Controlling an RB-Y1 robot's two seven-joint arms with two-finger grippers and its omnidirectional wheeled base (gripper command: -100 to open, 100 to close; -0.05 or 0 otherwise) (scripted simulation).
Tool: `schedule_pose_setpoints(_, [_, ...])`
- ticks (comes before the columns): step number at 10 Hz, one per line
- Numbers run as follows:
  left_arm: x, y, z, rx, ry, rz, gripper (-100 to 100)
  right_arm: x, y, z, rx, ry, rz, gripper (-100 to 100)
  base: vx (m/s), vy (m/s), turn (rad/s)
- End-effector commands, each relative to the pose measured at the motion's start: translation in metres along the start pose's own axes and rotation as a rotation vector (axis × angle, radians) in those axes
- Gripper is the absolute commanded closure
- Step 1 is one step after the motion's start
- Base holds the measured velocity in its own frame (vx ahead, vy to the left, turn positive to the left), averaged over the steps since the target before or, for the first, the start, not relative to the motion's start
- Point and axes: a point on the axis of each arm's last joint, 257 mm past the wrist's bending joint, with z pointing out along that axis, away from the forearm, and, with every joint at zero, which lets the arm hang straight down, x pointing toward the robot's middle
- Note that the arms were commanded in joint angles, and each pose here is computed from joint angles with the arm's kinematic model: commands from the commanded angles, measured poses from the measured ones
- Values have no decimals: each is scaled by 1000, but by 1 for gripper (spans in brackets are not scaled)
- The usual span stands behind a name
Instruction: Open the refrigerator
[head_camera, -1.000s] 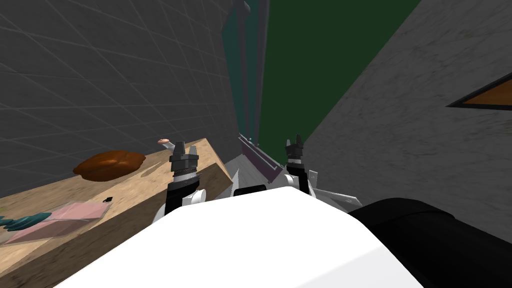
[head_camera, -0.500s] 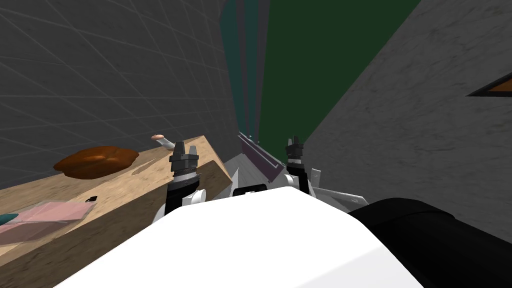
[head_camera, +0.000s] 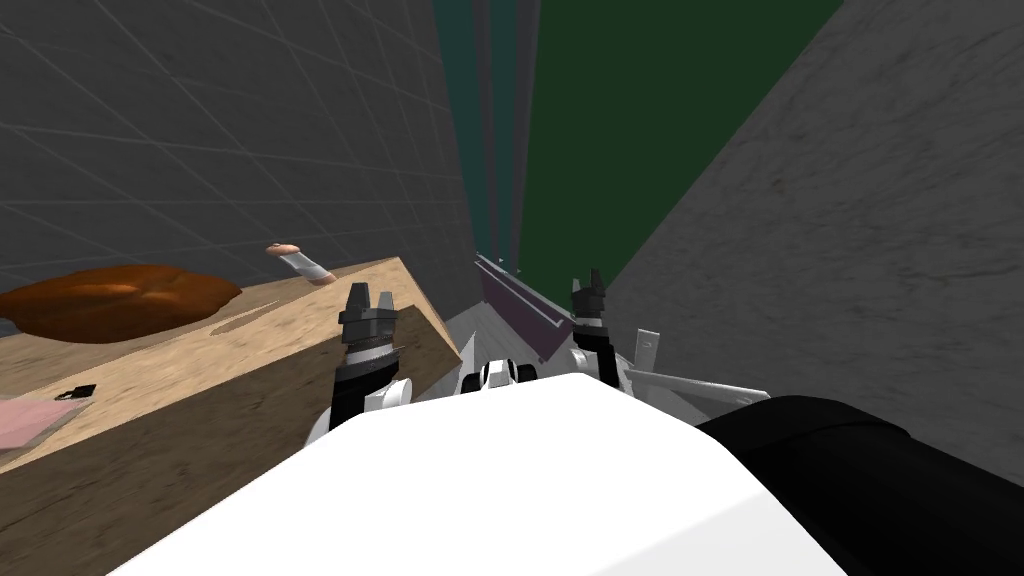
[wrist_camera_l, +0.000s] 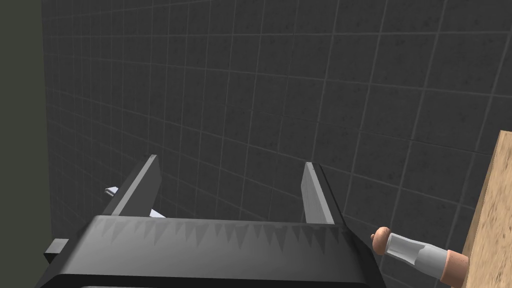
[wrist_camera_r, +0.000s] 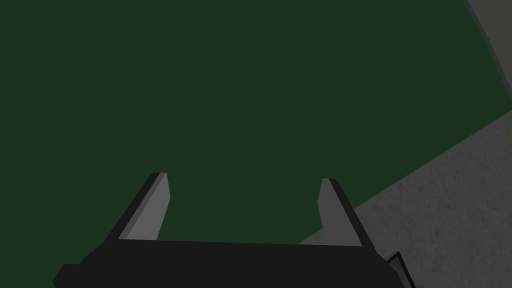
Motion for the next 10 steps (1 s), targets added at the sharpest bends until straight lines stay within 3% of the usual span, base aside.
schedule_pose_setpoints(1, [0, 0, 0, 0, 0, 0, 0, 14, -7, 3, 14, 78, -90, -100, 16, -31, 72])
schedule_pose_setpoints(7, [0, 0, 0, 0, 0, 0, 0, 55, -37, 11, 36, 243, -395, -100, 25, -58, 97])
schedule_pose_setpoints(10, [0, 0, 0, 0, 0, 0, 0, 69, -49, 13, 36, 292, -520, -100, 25, -44, 76])
